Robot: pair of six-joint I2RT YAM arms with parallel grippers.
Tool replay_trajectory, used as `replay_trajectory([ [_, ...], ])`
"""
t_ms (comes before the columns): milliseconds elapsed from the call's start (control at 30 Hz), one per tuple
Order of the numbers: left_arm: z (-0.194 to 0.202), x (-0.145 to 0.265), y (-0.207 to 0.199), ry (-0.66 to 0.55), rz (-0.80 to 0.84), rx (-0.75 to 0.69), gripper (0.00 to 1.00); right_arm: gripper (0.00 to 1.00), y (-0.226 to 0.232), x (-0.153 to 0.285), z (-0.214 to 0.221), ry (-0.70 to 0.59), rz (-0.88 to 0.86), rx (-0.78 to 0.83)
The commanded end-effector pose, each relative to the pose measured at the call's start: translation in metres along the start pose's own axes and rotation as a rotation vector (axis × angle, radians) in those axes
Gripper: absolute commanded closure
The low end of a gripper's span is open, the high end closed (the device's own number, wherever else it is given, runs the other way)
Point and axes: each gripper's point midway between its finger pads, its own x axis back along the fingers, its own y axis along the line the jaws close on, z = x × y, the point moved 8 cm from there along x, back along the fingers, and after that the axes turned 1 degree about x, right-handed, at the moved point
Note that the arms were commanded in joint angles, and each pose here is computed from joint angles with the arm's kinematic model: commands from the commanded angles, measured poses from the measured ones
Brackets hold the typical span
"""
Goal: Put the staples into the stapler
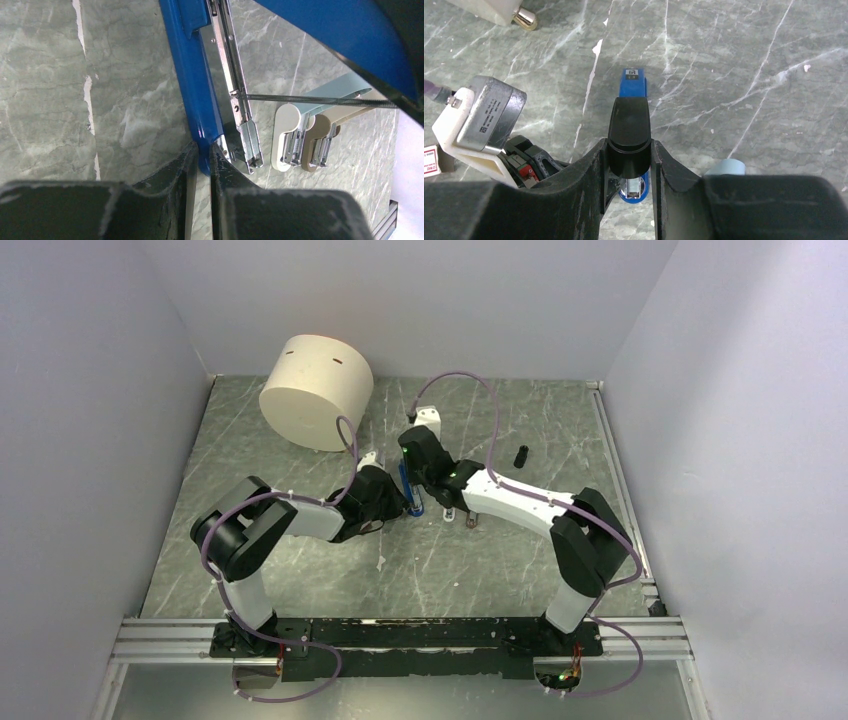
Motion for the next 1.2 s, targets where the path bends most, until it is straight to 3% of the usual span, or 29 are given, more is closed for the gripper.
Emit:
replay_trajectory([
  [0,0.035,0.006,0.053,0.133,-0.241,-0.061,0.81,0.85,0.003,0.013,-0.015,-0.075,-0.018,-0.05],
  [700,0.034,0.006,0.053,0.133,-0.247,-0.059,0.81,0.84,0.005,0.006,0.038,0.034,-0.009,0.011],
  [1167,0.023,0.016,0.039,0.159,-0.14,0.014,0.76,0.83,0.003,-0.003,0.078,0.138,0.001,0.003],
])
